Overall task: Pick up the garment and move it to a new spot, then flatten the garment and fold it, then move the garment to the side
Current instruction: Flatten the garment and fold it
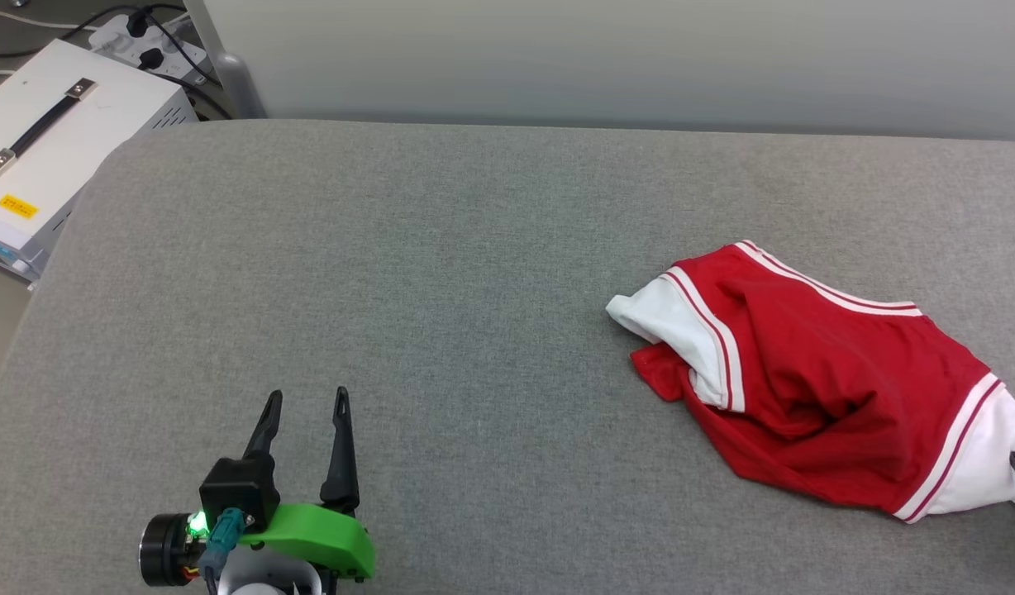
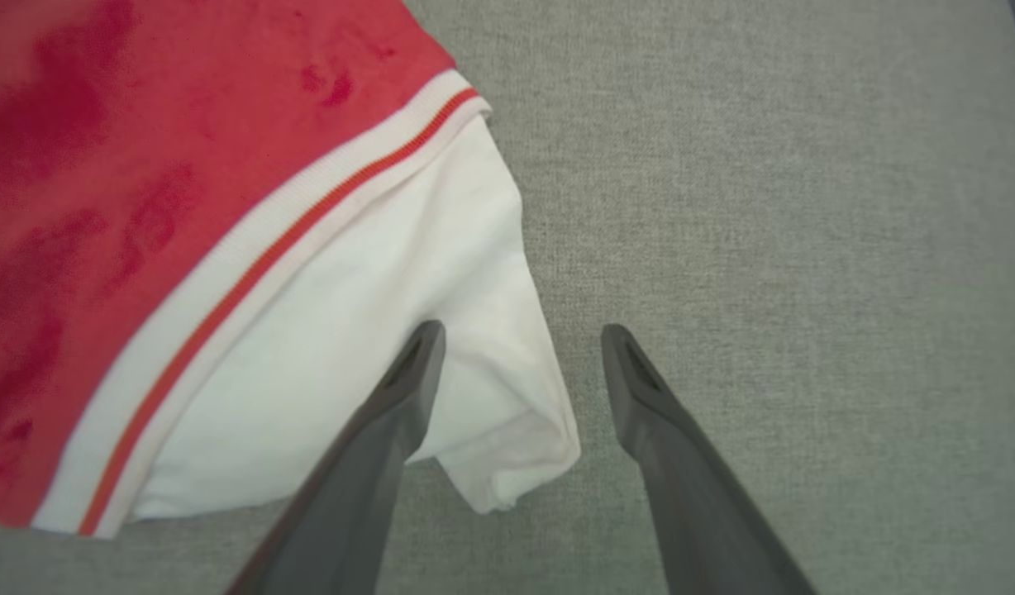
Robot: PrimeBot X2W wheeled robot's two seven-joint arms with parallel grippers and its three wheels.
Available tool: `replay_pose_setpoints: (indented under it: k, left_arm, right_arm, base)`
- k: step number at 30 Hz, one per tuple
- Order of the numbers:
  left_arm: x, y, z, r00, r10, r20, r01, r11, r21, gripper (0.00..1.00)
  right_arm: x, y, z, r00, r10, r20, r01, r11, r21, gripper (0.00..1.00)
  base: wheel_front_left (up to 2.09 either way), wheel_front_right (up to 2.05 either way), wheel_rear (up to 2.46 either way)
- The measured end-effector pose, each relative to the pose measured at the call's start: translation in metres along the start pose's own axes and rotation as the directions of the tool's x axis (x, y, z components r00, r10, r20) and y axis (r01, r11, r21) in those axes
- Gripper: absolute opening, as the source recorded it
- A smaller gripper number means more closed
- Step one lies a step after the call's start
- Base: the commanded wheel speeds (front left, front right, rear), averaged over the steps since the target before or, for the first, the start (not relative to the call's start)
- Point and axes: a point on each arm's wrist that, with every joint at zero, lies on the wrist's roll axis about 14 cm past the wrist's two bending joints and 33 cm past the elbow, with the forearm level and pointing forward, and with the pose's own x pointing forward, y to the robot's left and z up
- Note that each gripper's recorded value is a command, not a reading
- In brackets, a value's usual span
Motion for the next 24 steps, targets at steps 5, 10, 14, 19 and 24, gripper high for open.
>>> replay_pose_setpoints:
  k: [5,10,14,19,24]
  left_arm:
    - [-0.004,-0.001,0.003,1.000,-0.003,0.010,0.003,1.000,0.000,1.00]
    - [-0.004,-0.002,0.010,1.000,-0.006,0.029,0.006,1.000,0.000,1.00]
    - [-0.005,-0.002,0.014,0.999,-0.006,0.043,0.006,1.000,0.000,1.00]
    - [-0.009,0.001,0.014,0.999,0.001,0.042,-0.001,1.000,0.000,1.00]
    - [-0.010,0.003,0.014,0.999,0.009,0.042,-0.009,1.000,0.000,1.00]
  right_arm:
    - [-0.013,-0.004,0.049,0.968,-0.018,0.252,0.026,0.999,-0.029,1.00]
    - [-0.031,0.006,0.102,0.865,-0.008,0.502,0.034,0.999,-0.041,1.00]
    - [-0.047,0.032,0.134,0.771,0.033,0.636,0.006,0.998,-0.059,1.00]
    - [-0.073,0.064,0.171,0.645,0.098,0.758,-0.017,0.993,-0.114,1.00]
    - [-0.094,0.110,0.200,0.574,0.209,0.792,-0.058,0.975,-0.215,1.00]
  base:
    - [0.00,0.00,0.00]
    - [0.00,0.00,0.00]
    - [0.00,0.00,0.00]
    - [0.00,0.00,0.00]
    - [0.00,0.00,0.00]
